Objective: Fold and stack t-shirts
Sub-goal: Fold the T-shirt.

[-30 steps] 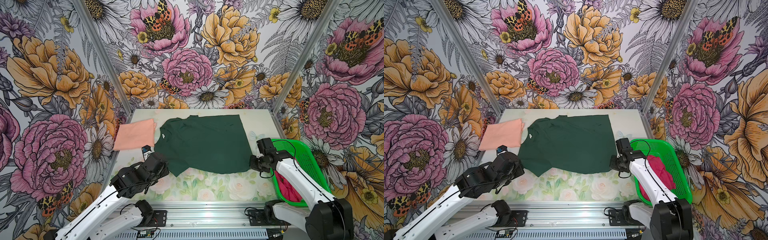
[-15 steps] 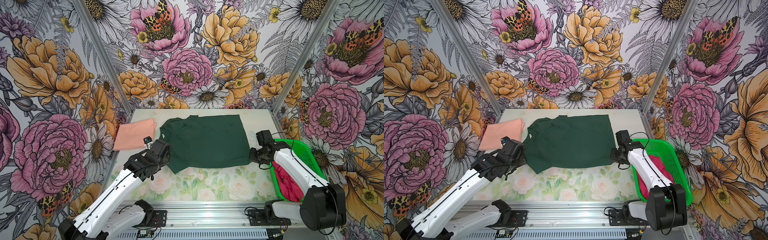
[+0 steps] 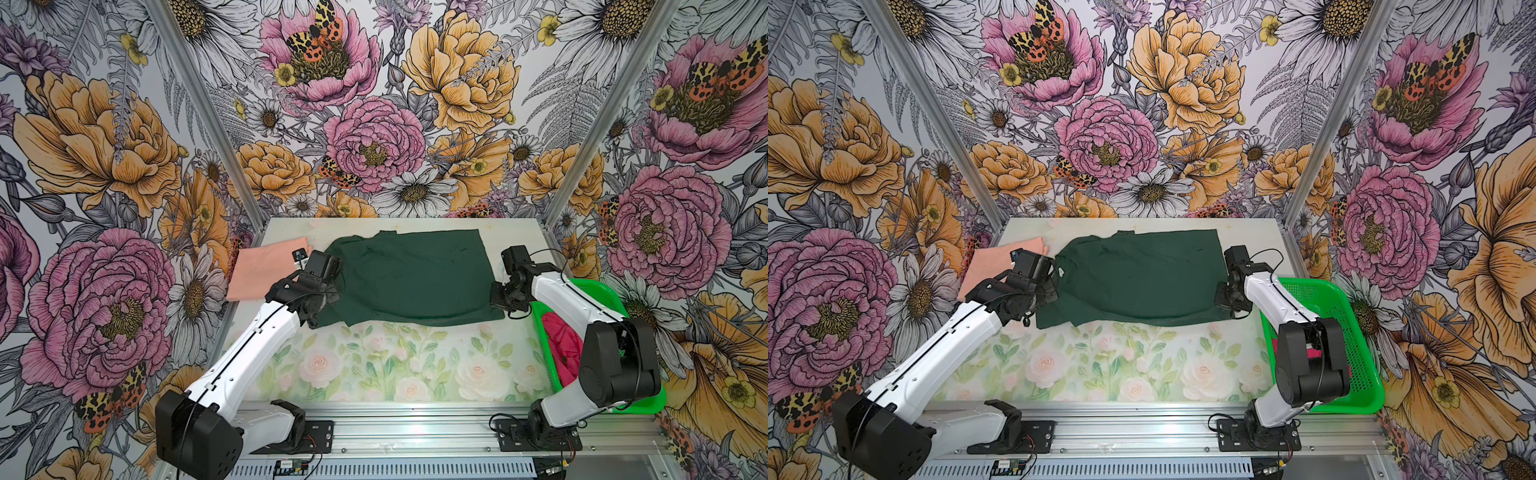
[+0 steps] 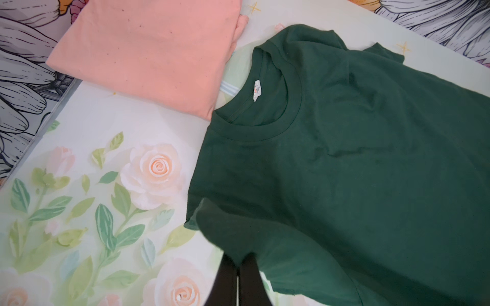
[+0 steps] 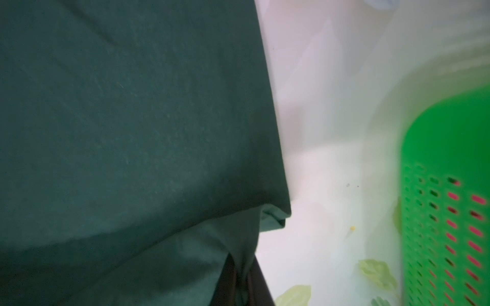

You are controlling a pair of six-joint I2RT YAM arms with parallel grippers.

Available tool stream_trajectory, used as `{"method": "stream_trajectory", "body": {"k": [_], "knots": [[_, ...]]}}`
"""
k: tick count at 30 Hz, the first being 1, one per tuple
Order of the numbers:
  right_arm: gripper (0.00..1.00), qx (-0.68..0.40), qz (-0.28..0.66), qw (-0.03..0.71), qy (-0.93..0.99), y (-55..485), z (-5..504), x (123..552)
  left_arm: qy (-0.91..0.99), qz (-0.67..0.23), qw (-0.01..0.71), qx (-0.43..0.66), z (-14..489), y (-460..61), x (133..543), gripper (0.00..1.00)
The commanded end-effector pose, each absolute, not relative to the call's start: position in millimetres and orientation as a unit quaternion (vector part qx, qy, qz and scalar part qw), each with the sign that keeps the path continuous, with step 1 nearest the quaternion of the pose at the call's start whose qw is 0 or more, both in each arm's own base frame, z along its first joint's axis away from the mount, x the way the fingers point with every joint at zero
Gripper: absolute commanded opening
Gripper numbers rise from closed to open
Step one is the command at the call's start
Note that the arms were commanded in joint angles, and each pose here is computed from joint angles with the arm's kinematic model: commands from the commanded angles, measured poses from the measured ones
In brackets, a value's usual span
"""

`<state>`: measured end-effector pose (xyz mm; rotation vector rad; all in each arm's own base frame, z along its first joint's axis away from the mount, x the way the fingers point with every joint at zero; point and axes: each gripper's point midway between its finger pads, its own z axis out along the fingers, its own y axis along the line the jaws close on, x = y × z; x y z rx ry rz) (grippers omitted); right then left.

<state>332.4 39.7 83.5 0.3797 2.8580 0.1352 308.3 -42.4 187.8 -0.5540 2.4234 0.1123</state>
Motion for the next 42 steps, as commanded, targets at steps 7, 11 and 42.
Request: {"method": "stream_trajectory", "body": {"k": [7, 11, 42], "knots": [[0.09, 0.134, 0.037, 0.151, 0.979, 30, 88, 366, 0.919, 0.047, 0.336, -0.2, 185, -39, 364, 0.0], [0.08, 0.137, 0.038, 0.146, 0.979, 29, 83, 376, 0.922, 0.053, 0.333, -0.193, 179, -41, 382, 0.0], [0.52, 0.147, -0.009, 0.152, 0.977, 13, 52, 430, 0.937, 0.112, 0.283, -0.171, 119, -33, 451, 0.0]]}}
